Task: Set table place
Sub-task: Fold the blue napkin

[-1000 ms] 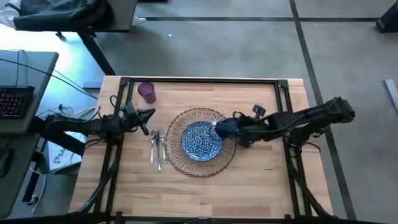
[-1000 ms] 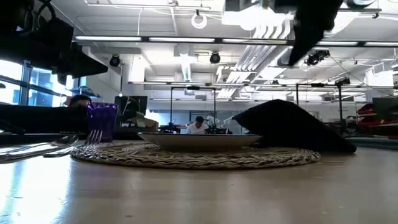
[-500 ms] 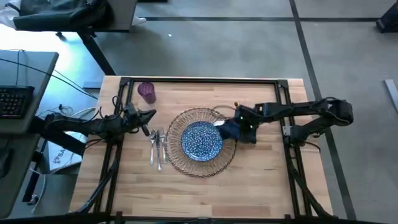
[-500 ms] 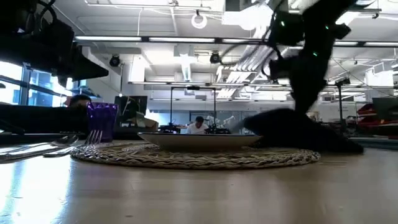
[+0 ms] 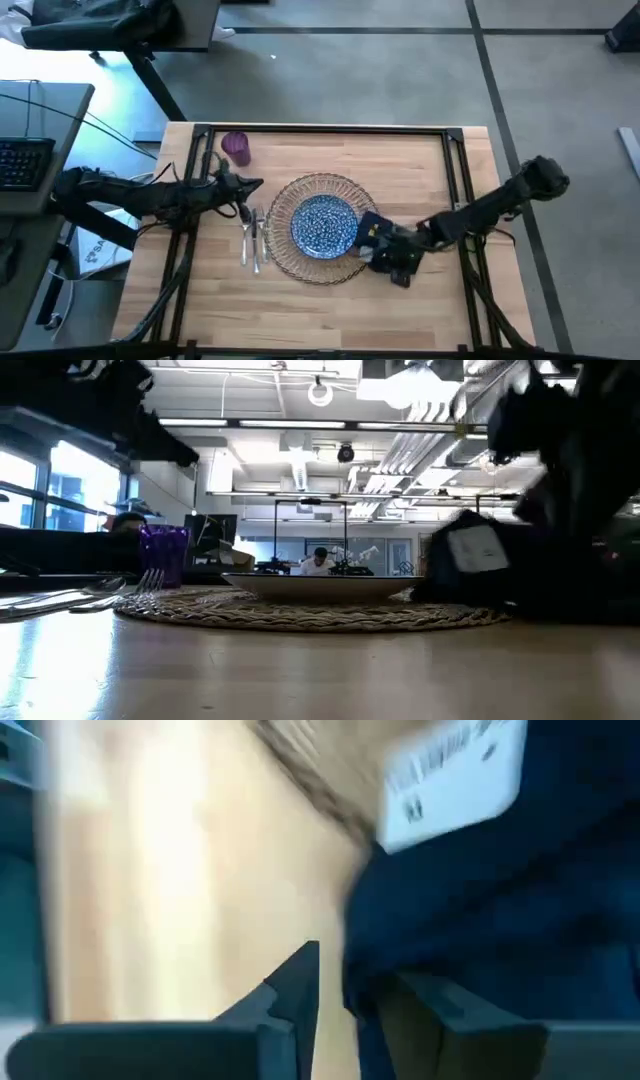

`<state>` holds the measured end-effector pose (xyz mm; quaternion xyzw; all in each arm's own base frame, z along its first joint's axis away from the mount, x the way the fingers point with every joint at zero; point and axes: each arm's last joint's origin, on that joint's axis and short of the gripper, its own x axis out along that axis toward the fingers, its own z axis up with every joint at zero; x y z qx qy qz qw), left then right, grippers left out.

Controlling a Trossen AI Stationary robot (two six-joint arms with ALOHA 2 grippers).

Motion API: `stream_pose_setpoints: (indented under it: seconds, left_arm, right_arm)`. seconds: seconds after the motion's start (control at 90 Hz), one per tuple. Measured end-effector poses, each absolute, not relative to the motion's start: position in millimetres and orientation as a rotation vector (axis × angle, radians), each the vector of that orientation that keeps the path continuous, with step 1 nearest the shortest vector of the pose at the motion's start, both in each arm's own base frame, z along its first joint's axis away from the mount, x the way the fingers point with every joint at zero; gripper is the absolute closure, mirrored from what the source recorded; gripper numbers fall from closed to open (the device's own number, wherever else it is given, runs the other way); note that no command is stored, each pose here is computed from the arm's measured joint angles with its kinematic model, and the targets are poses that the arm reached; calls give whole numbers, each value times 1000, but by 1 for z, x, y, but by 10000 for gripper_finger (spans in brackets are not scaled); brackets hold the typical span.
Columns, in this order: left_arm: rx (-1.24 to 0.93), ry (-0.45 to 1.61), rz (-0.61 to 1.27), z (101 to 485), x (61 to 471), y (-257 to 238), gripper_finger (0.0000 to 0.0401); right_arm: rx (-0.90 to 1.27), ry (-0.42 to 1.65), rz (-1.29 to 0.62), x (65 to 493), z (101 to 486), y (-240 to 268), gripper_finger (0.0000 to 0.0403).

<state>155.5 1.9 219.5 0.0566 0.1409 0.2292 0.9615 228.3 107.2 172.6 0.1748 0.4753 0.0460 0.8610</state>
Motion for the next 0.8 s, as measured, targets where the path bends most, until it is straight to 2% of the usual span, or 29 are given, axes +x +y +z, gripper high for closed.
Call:
stream_pose_setpoints:
  seconds: [0.189, 0.411, 0.589, 0.8]
  left_arm:
    - [144, 361, 287, 236, 196, -16, 401]
    - [194, 438, 135, 236, 236, -56, 401]
    - [83, 493, 55, 225, 259, -81, 401]
    - [4, 551, -49, 200, 278, -99, 401]
  right_arm:
    - [306, 947, 70, 227, 192, 129, 330]
    - [261, 945, 16, 218, 201, 153, 314]
    - [225, 928, -94, 226, 190, 159, 308]
    - [165, 929, -182, 259, 183, 144, 307]
